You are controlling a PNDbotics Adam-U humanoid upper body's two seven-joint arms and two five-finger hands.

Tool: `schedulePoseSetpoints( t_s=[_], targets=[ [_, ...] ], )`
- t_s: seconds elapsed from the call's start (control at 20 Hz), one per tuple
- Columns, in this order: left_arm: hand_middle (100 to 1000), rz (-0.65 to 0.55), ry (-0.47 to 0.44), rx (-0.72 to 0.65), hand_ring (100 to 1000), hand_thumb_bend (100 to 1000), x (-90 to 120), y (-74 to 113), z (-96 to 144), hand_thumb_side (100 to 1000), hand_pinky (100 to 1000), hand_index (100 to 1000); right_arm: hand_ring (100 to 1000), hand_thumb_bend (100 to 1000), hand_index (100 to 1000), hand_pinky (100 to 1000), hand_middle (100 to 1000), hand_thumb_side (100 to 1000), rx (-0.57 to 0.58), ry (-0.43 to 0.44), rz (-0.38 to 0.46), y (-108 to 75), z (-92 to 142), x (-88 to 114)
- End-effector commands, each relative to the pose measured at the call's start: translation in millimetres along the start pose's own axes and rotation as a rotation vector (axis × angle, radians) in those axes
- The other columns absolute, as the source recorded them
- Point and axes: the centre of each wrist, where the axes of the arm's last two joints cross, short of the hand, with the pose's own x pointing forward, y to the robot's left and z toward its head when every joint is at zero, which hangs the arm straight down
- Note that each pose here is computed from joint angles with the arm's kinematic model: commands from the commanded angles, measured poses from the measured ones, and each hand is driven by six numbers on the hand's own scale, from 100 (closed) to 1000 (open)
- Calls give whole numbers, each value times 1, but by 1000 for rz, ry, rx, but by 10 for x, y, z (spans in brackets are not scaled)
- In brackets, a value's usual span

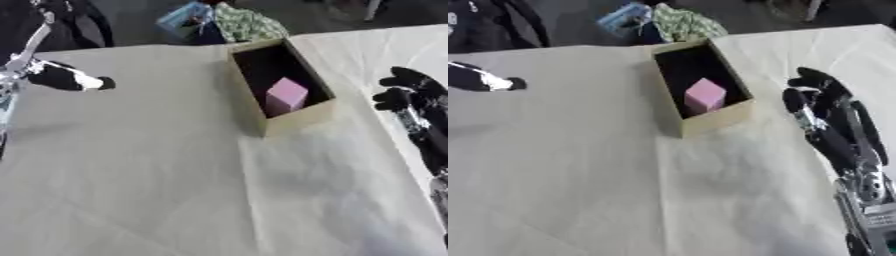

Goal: Pick up objects on the table and place them in the box.

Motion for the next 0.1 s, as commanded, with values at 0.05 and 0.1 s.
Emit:
schedulePoseSetpoints(
  t_s=[0.05,0.1],
  targets=[
    [626,58,43,83,651,876,45,100,99,359,729,789,665,484,858,659,712,631,-7,-20,13,-36,-24,51],
    [626,80,54,88,652,876,70,76,158,362,729,789,665,484,858,659,712,631,-6,-22,12,-32,-29,55]
  ],
)
